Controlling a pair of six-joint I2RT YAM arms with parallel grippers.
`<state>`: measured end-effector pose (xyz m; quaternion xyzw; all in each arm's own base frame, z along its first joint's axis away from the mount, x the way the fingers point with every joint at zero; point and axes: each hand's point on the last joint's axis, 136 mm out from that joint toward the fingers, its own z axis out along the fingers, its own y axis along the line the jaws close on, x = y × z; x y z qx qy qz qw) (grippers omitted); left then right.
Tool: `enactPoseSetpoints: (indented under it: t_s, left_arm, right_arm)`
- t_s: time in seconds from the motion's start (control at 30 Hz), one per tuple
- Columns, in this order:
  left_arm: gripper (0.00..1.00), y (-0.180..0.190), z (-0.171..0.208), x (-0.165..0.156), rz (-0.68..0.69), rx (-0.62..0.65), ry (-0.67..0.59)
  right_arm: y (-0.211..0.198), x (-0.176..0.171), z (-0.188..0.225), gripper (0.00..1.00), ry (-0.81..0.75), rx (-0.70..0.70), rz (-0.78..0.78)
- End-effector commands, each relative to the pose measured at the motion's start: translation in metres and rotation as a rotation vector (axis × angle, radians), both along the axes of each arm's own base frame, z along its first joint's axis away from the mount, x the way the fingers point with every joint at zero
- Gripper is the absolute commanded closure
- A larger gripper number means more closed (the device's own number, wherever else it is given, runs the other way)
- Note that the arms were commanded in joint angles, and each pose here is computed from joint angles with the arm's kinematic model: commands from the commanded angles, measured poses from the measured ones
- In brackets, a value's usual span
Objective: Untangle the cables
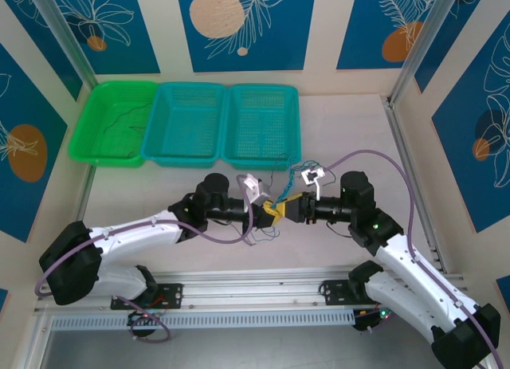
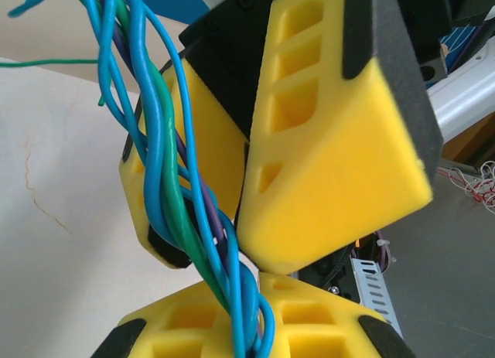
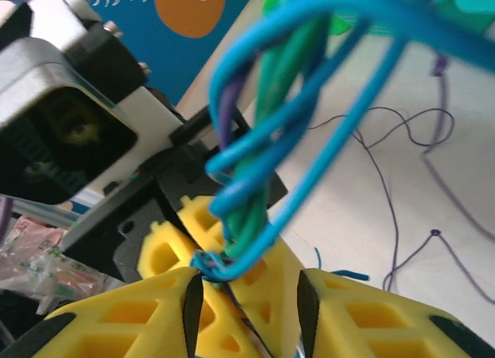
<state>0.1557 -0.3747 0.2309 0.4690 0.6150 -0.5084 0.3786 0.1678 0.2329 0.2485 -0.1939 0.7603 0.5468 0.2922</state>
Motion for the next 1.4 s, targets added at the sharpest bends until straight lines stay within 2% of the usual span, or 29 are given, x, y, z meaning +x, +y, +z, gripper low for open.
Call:
enactPoseSetpoints:
  t_s: [0.0,0.07,0.13,0.37,0.47,0.57,0.63,0.67,0.73,0.77,0.8,0.93,1.0,1.07,1.17,1.37]
  left_arm:
    - [1.0,-0.001,0.018,0.001,-0.011,-0.053,-0.047]
    - [1.0,-0.001,0.021,0.002,-0.005,-0.061,-0.051]
    - [1.0,0.0,0.024,0.002,-0.001,-0.065,-0.057]
    - [1.0,0.002,0.027,0.007,0.032,-0.071,-0.072]
    - [1.0,0.003,0.028,0.009,0.048,-0.078,-0.076]
    - [1.0,0.004,0.029,0.011,0.056,-0.081,-0.076]
    - [1.0,0.005,0.028,0.013,0.071,-0.079,-0.076]
    - [0.93,0.005,0.027,0.014,0.076,-0.075,-0.074]
    - [0.56,0.006,0.025,0.018,0.102,-0.065,-0.069]
    - [0.42,0.009,0.027,0.018,0.11,-0.063,-0.069]
    - [0.34,0.013,0.032,0.016,0.112,-0.069,-0.079]
    - [0.23,0.045,0.061,0.019,0.218,-0.073,-0.19]
    - [0.2,0.067,0.069,0.03,0.311,-0.044,-0.263]
    - [0.19,0.086,0.071,0.048,0.386,-0.016,-0.273]
    - [0.19,0.108,0.069,0.085,0.51,0.028,-0.19]
    - [0.17,0.097,0.036,0.118,0.515,0.114,0.053]
  right_arm:
    - [0.009,-0.008,0.009,0.67,-0.02,0.043,0.079]
    - [0.011,-0.009,0.003,0.73,-0.005,0.027,0.087]
    - [0.012,-0.01,0.0,0.75,0.004,0.019,0.094]
    - [0.012,-0.013,-0.003,0.7,0.004,0.008,0.112]
    - [0.013,-0.016,-0.004,0.71,0.008,0.008,0.136]
    - [0.013,-0.016,-0.006,0.79,0.015,0.005,0.135]
    - [0.012,-0.013,-0.008,0.91,0.016,-0.005,0.116]
    - [0.012,-0.012,-0.009,0.96,0.013,-0.011,0.108]
    - [0.009,-0.007,-0.012,1.0,-0.002,-0.037,0.073]
    - [0.006,-0.001,-0.016,1.0,-0.011,-0.064,0.038]
    - [0.003,0.004,-0.019,1.0,-0.021,-0.093,0.003]
    - [-0.004,0.011,-0.023,1.0,-0.086,-0.182,-0.032]
    - [-0.001,0.005,-0.018,1.0,-0.116,-0.19,0.023]
    - [0.003,0.0,-0.012,1.0,-0.125,-0.173,0.075]
    - [0.009,-0.007,-0.006,1.0,-0.132,-0.141,0.129]
    - [0.008,-0.005,-0.012,1.0,-0.115,-0.179,0.098]
